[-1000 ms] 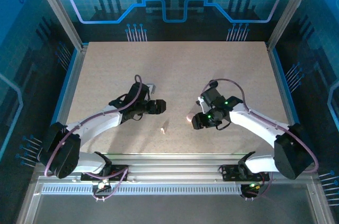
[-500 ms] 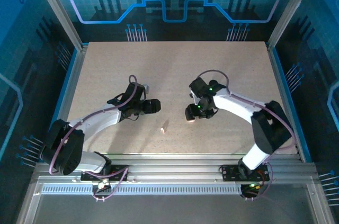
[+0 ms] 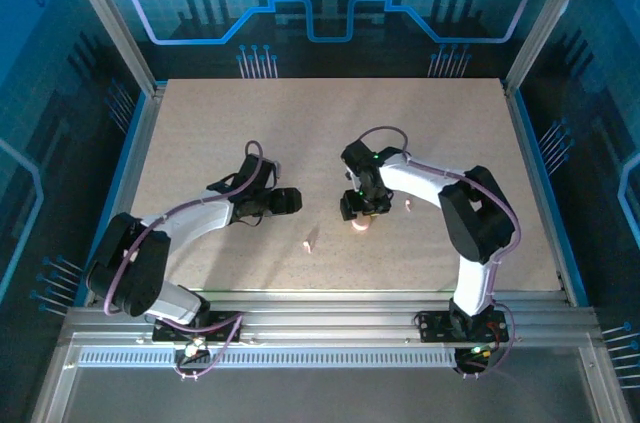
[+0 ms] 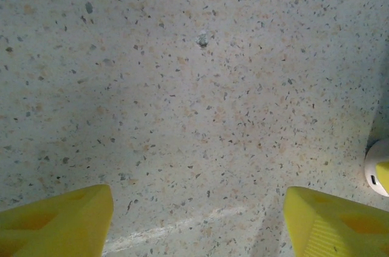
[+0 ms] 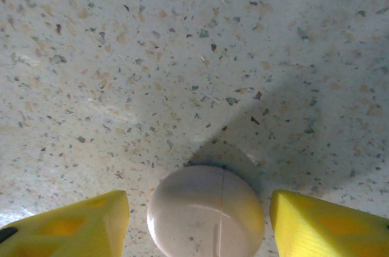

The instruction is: Insert wireless bluetooth earbuds into charging case

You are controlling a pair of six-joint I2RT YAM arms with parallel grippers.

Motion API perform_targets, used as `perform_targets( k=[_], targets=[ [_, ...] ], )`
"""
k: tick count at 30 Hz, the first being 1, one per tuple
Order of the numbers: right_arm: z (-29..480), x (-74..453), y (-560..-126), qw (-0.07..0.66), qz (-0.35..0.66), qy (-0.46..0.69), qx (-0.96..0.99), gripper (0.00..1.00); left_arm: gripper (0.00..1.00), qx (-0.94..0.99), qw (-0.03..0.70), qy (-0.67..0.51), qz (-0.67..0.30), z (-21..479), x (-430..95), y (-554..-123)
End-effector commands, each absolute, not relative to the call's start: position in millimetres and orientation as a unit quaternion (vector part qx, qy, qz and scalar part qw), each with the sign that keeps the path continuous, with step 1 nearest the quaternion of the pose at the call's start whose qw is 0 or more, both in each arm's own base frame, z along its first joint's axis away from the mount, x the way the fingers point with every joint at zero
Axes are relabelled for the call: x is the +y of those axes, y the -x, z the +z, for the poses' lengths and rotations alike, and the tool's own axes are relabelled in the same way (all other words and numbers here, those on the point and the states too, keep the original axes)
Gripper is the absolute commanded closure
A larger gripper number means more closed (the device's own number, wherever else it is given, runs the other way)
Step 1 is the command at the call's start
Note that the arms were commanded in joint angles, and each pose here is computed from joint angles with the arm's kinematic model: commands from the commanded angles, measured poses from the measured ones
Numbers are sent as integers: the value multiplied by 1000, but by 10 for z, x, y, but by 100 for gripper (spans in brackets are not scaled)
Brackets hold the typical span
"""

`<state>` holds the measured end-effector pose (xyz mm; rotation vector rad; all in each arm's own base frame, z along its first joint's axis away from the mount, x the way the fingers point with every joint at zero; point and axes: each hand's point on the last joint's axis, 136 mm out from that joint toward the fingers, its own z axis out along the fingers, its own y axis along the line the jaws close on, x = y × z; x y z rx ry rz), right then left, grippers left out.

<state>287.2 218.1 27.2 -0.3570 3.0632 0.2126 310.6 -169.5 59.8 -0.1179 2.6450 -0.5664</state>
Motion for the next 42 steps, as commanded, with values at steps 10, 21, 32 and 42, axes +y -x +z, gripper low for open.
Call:
perform_targets(
  k=[10,21,32,42],
  targets=[
    [162,2090,-2729,-3,4,136,991,45,26,950,213,20,-226,623,-1794,-3212],
    [282,2167,-2841,59,35,152,986,53,28,940,220,22,-258,711,-1867,-3199],
    [1024,2499,-2943,280,143,306,899,59,36,897,268,-5,-352,1186,-2085,-3153],
    [1370,2714,-2792,410,197,414,789,63,41,853,281,-52,-436,1561,-2277,-2959]
  ],
)
